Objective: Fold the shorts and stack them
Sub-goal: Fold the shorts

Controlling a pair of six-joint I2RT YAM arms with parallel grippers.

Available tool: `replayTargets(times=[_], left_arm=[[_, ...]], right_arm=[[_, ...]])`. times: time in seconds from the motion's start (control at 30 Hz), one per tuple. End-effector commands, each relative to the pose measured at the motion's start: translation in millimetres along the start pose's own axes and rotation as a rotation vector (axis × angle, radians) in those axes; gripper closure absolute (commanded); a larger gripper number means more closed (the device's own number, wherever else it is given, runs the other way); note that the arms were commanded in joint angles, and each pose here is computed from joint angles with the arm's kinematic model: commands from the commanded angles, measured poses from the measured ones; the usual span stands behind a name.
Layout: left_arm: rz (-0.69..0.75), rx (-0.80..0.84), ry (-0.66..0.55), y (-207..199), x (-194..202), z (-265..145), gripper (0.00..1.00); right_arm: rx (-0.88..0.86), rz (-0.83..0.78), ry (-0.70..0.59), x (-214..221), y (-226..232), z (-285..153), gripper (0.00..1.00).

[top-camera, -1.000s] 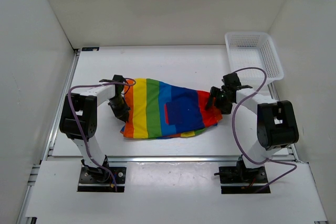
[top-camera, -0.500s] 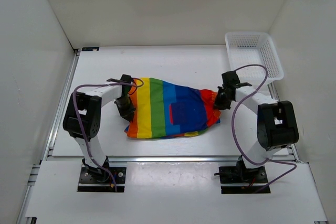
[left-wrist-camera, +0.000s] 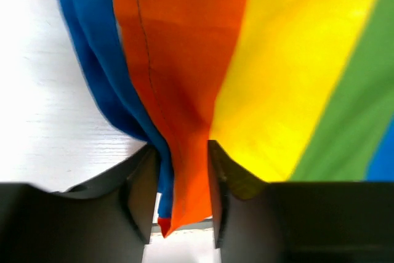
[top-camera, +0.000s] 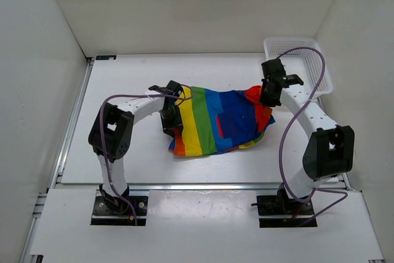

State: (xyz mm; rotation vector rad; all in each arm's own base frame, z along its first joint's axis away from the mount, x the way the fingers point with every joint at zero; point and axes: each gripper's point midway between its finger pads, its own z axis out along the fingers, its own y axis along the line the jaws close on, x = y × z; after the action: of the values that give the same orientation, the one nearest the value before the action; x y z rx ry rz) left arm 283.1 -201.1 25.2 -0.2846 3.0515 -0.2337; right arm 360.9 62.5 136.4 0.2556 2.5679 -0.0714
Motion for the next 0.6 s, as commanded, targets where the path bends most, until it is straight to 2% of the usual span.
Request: replayTargets(times=[0.0, 0.13, 0.23, 0.37, 0.4, 0.43, 0.57], left_arm=[[0.037, 0.034, -0.096, -6, -27, -39, 0.52], [0.027, 0.03, -0.116, 1, -31, -53, 0.51], [0.025, 0.007, -0.122, 6, -31, -51, 0.55], [0.012, -0.03, -0.127, 17, -32, -47, 0.72], [-0.006, -0.039, -0.135, 21, -35, -47, 0.79], [-0.021, -0.07, -0.146, 30, -41, -44, 0.9], [-0.043, -0.071, -0.188, 46, -63, -41, 0.9]], right_arm=[[0.072, -0.039, -0.046, -14, -12, -23, 1.0], [0.103, -0.055, -0.06, -19, -14, -25, 1.0], [0.113, -0.055, -0.064, -22, -15, -24, 1.0], [0.12, -0.053, -0.076, -27, -16, -28, 1.0], [0.123, -0.055, -0.068, -25, -16, -25, 1.0], [0.123, -0.064, -0.068, -25, -16, -25, 1.0], [0.106, -0.083, -0.099, -33, -4, -35, 1.0]])
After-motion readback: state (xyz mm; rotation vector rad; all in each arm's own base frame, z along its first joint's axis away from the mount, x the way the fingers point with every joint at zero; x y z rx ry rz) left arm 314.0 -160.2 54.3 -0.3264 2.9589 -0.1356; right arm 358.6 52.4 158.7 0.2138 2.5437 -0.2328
